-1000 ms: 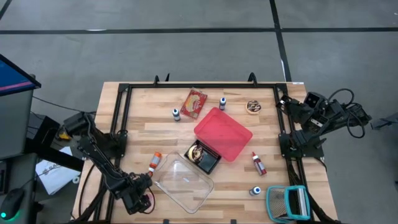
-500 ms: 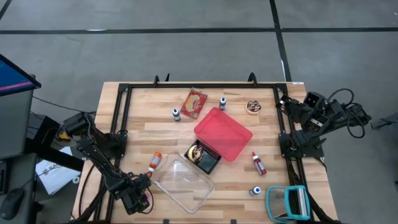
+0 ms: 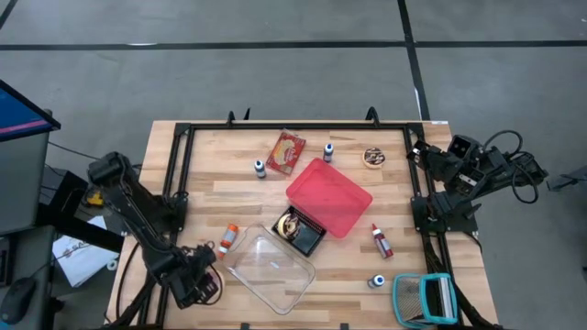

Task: Pick & Place Food Item
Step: Put the pink donut into the black bin

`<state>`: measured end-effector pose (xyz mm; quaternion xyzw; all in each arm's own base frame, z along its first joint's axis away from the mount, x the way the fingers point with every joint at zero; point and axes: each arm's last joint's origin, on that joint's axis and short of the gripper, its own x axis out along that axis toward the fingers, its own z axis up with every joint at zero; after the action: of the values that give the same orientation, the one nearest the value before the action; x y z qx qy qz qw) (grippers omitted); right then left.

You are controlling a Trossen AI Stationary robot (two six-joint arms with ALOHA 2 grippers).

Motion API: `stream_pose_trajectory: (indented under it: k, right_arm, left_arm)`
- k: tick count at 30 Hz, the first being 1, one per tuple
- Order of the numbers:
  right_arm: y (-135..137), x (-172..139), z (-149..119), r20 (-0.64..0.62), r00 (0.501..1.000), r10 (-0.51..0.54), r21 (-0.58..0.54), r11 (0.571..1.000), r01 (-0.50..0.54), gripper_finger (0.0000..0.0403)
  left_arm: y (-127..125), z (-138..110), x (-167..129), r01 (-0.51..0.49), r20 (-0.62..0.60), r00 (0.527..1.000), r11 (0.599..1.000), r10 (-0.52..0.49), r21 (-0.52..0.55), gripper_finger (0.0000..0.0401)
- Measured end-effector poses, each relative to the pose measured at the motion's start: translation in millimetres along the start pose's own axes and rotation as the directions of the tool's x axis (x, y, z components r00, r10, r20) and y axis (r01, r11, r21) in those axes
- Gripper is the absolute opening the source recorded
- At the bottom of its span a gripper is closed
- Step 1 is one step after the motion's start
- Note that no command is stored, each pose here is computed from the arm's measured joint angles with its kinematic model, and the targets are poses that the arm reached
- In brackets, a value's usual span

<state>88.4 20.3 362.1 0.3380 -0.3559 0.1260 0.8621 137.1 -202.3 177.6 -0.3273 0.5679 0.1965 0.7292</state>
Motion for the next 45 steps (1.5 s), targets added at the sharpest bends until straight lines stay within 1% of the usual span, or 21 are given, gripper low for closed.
stream_pose_trajectory:
  k: [5,7,9,13,17,20,23,26,28,30,31,35,37,41,45]
  right_arm:
    - [0.2,0.0,0.3,0.003,1.0,0.003,0.001,1.0,-0.003,0.0082]
    - [0.3,0.0,0.4,0.004,1.0,0.003,0.001,1.0,-0.003,0.0082]
    - [0.3,0.0,0.4,0.004,1.0,0.004,0.001,1.0,-0.004,0.0082]
    - [0.8,0.0,1.2,0.012,1.0,0.009,0.003,1.0,-0.009,0.0082]
    - [1.0,-0.1,1.7,0.016,1.0,0.012,0.004,1.0,-0.012,0.0082]
    - [1.0,0.0,1.6,0.016,1.0,0.012,0.004,1.0,-0.012,0.0082]
    - [1.0,0.0,1.6,0.015,1.0,0.012,0.003,1.0,-0.012,0.0082]
    - [1.4,-0.5,2.5,0.019,1.0,0.014,0.003,1.0,-0.014,0.0082]
    - [1.4,-0.5,2.6,0.02,1.0,0.015,0.004,1.0,-0.015,0.0082]
    - [1.5,-0.5,2.5,0.018,1.0,0.018,0.005,1.0,-0.018,0.0082]
    - [1.7,-0.5,2.6,0.017,1.0,0.023,0.005,1.0,-0.023,0.0082]
    - [2.6,-0.6,3.0,0.016,0.999,0.041,0.008,0.999,-0.041,0.0082]
    - [2.8,-0.6,3.4,0.018,0.999,0.045,0.009,0.999,-0.045,0.0082]
    - [4.1,-0.8,2.4,0.005,0.998,0.063,0.019,0.998,-0.063,0.0082]
    - [5.4,-1.1,1.6,-0.007,0.997,0.079,0.029,0.996,-0.079,0.0082]
  left_arm:
    - [15.5,2.9,-27.6,0.001,-0.003,1.0,1.0,-0.001,0.022,0.0151]
    - [25.4,5.9,-41.0,-0.006,-0.008,1.0,1.0,0.006,0.031,0.0153]
    - [35.0,11.4,-55.2,0.008,-0.007,1.0,1.0,-0.008,0.025,0.0154]
    - [50.4,30.0,-78.7,0.085,0.073,0.994,0.996,-0.084,-0.009,0.0153]
    - [53.2,56.7,-86.2,0.138,0.161,0.978,0.99,-0.133,-0.022,0.0148]
    - [43.9,85.1,-83.6,0.191,0.24,0.952,0.982,-0.188,0.009,0.0144]
    - [31.8,121.3,-77.2,0.238,0.336,0.91,0.97,-0.242,0.054,0.0143]
    - [21.3,161.2,-74.5,0.233,0.418,0.872,0.967,-0.256,0.105,0.0143]
    - [13.6,188.4,-73.2,0.198,0.449,0.86,0.969,-0.243,0.145,0.0143]
    - [3.3,215.9,-69.0,0.161,0.441,0.868,0.969,-0.23,0.189,0.0143]
    - [-2.0,227.7,-65.5,0.136,0.422,0.88,0.968,-0.216,0.211,0.0143]
    - [-28.3,262.2,-50.0,0.021,0.337,0.934,0.963,-0.115,0.27,0.0143]
    - [-41.9,273.3,-42.3,-0.02,0.29,0.955,0.956,-0.069,0.293,0.0143]
    - [-69.8,293.3,-30.7,-0.051,0.254,0.966,0.934,-0.043,0.353,0.0143]
    - [-82.5,305.0,-22.7,-0.099,0.209,0.978,0.91,0.014,0.403,0.0143]
